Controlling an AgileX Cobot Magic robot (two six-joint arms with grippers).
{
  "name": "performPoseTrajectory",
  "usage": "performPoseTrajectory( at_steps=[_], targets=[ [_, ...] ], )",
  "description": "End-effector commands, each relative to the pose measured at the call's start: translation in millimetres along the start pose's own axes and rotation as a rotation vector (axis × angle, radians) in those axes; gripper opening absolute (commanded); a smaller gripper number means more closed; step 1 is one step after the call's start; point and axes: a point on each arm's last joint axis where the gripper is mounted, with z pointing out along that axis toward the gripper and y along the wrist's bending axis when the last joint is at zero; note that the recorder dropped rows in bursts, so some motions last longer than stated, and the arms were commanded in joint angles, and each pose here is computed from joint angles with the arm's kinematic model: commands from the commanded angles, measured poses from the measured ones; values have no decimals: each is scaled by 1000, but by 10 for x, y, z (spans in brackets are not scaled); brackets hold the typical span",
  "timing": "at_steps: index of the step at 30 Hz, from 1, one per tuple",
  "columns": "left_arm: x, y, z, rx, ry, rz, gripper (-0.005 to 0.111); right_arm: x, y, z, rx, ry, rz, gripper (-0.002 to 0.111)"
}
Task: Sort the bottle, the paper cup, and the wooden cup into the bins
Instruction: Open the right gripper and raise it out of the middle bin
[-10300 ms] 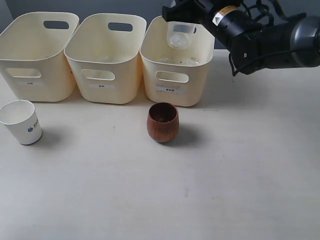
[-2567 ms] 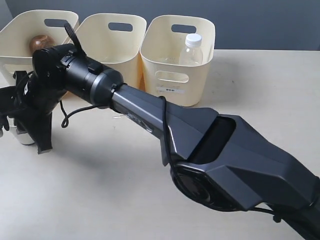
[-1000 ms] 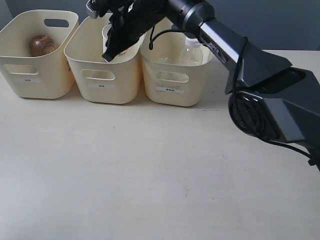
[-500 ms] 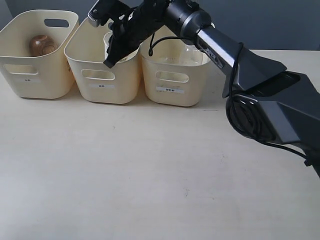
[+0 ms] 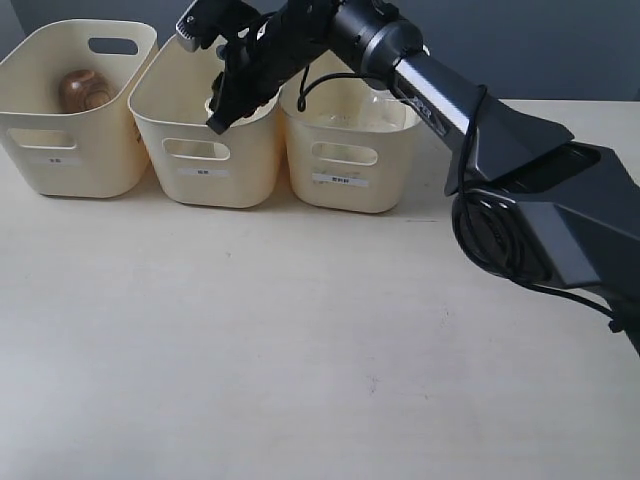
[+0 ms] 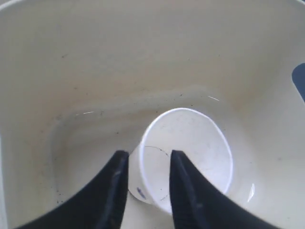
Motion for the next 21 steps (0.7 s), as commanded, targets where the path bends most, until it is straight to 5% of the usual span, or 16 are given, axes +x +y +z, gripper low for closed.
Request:
performPoseTrajectory(
  at_steps=[1, 4, 21],
  targets=[
    [-18, 7, 0, 0, -13, -6, 0, -78, -34, -130, 10, -13, 11, 19],
    [-18, 7, 0, 0, -13, -6, 0, -182, -44, -264, 17, -38, 11, 0],
    [-18, 7, 0, 0, -13, -6, 0, -655, 35, -1049, -40, -128, 27, -1]
  ],
)
